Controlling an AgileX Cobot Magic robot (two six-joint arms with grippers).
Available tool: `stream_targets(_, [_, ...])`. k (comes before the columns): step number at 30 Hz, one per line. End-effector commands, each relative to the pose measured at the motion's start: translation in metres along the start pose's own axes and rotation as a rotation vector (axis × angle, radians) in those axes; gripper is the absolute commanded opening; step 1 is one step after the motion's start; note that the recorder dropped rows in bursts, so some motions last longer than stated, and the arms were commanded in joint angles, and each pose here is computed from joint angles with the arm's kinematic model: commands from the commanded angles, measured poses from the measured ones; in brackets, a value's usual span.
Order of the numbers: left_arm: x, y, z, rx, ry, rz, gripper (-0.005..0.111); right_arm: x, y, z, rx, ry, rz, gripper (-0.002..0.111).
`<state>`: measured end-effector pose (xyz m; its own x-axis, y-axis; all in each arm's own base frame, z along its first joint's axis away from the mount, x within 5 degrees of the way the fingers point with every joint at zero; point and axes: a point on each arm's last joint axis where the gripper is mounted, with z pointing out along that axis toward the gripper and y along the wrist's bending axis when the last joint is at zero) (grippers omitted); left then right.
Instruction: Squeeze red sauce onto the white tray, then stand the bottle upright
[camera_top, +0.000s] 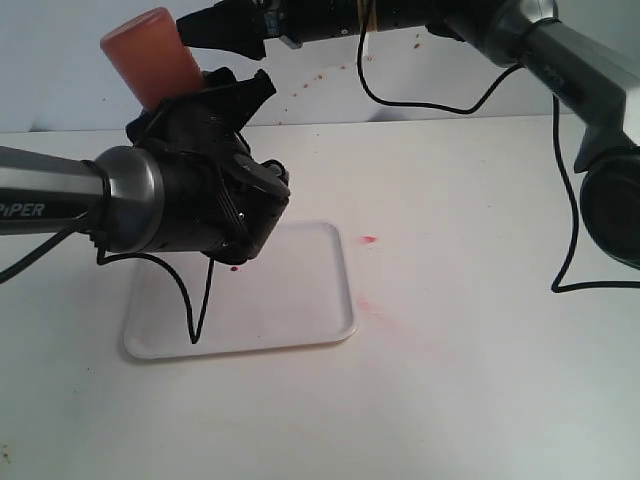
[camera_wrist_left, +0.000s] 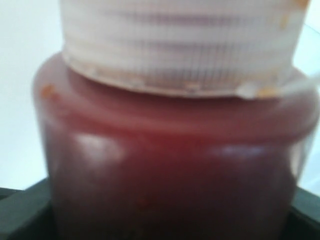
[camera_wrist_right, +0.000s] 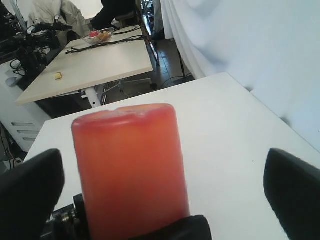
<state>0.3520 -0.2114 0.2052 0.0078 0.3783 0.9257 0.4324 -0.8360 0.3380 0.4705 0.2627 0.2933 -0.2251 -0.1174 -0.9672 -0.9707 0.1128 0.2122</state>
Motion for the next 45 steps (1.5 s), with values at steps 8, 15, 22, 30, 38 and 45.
stream_targets(8, [0.003,0.013,-0.017,-0.074,0.026,0.023,0.0,0.0,0.013,0.007,-0.092,0.02,0.004,0.103])
stream_targets(15, [0.0,0.015,-0.024,-0.091,0.017,0.029,0.0,0.0,0.009,0.002,-0.081,0.017,0.006,0.103])
stream_targets(22, [-0.002,0.017,-0.028,-0.099,0.018,0.031,0.0,0.0,0.008,0.001,-0.079,0.018,0.022,0.083])
stream_targets(30, [0.002,0.014,-0.023,-0.083,0.031,0.046,0.0,0.0,0.009,0.002,-0.081,0.019,0.044,0.045])
stream_targets(38, [0.004,0.01,-0.017,-0.065,0.037,0.042,0.0,0.0,0.011,0.005,-0.088,0.021,0.037,0.032])
stream_targets(45, [0.003,0.011,-0.018,-0.067,0.036,0.042,0.0,0.0,0.006,-0.002,-0.071,0.018,0.068,0.046])
